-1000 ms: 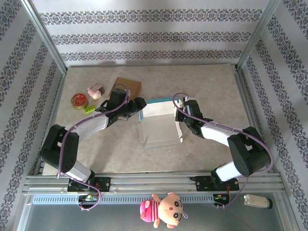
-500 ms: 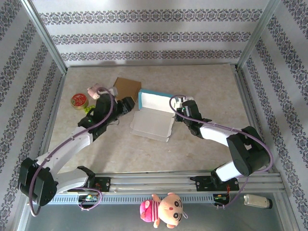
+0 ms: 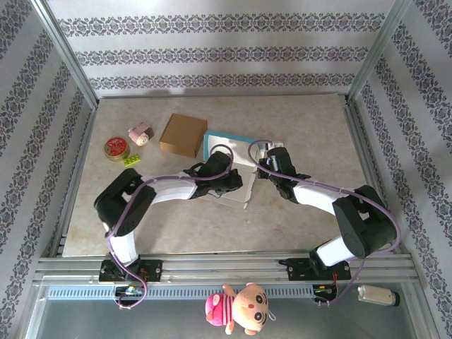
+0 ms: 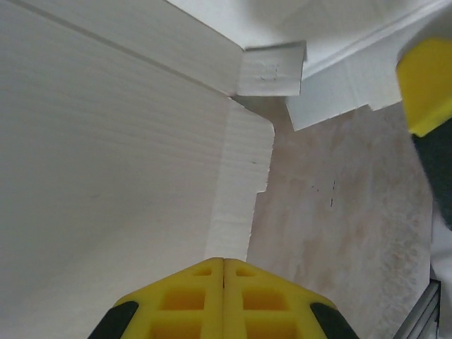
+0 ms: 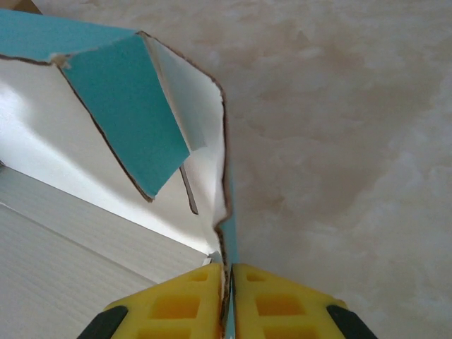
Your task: Fold the paper box
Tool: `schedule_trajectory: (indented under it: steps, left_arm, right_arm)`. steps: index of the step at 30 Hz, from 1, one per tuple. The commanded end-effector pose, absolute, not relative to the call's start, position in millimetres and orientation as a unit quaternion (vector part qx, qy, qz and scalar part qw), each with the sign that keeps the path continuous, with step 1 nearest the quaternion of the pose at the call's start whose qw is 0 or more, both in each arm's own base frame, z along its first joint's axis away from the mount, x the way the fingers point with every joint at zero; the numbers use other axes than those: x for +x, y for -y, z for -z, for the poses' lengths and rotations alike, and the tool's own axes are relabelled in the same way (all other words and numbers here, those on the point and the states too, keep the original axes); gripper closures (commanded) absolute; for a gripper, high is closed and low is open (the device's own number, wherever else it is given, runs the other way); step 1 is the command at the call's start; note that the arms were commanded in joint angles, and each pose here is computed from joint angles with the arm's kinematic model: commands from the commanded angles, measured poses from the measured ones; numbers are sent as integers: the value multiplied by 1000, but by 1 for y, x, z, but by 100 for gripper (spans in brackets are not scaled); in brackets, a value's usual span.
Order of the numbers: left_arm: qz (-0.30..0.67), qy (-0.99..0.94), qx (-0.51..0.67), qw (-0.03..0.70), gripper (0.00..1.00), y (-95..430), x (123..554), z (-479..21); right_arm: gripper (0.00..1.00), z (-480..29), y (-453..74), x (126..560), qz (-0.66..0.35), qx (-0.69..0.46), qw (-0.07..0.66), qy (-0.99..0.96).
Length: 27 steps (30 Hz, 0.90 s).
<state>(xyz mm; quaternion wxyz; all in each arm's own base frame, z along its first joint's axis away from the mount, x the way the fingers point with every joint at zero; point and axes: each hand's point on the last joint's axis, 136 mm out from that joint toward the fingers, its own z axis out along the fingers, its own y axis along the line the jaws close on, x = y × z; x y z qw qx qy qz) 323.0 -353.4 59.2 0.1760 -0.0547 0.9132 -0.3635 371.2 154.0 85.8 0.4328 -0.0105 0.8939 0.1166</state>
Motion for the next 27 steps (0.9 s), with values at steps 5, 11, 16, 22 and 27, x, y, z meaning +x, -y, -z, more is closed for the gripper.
schedule_trajectory:
  steps: [5,11,16,22,27]
  left_arm:
    - [411,-904,-26,111,100,400,315,-27]
    - [410,-906,-23,101,100,406,316,-8]
    - [404,-908,-15,109,100,409,324,-11]
    - [401,-908,-12,119,100,412,330,-17]
    - [414,-899,-13,141,100,413,335,-36]
  right_arm:
    - [87,-93,-160,372,-133,1,434,-891]
    - [87,-100,-164,368,-156,39,418,-894]
    - [88,-101,-171,361,-177,77,407,-893]
    - [87,-94,-174,351,-184,101,395,-895]
    - [86,-64,-169,340,-146,93,398,-901]
